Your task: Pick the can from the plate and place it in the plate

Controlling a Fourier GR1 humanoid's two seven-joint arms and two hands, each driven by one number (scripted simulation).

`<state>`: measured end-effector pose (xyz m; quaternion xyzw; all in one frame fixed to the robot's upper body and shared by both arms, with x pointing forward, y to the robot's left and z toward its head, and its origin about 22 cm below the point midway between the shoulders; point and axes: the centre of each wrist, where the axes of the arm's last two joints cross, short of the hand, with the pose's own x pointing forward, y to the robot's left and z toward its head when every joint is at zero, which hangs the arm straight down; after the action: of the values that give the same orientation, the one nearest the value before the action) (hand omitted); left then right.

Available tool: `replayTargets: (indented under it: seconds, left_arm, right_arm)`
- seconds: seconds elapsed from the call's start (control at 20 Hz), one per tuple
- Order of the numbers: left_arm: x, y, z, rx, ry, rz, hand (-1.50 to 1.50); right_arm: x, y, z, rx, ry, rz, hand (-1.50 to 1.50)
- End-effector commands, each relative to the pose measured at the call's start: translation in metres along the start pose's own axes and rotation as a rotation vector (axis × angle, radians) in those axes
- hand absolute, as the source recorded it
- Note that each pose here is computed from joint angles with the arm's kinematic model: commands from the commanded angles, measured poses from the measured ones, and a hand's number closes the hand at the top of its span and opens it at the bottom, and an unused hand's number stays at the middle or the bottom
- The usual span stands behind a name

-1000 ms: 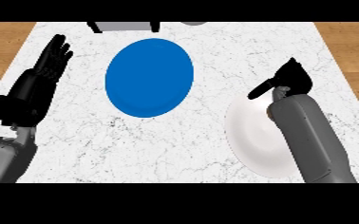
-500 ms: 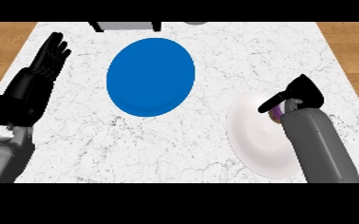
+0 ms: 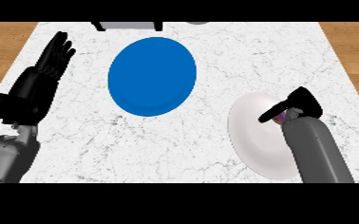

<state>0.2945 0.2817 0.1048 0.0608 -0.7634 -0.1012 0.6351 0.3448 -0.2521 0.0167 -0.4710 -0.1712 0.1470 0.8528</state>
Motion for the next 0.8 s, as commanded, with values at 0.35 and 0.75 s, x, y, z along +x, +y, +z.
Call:
replayTargets:
  seconds: [0.35, 0.75]
  left_arm:
    - [0.005, -0.011, -0.007, 0.001, -0.006, -0.004, 0.00]
    - [0.001, -0.013, -0.009, -0.023, -0.014, 0.002, 0.00]
  right_arm:
    - [-0.021, 0.012, -0.019, -0.199, 0.025, 0.012, 1.50]
    - [0.024, -0.012, -0.013, -0.399, -0.240, 0.184, 1.50]
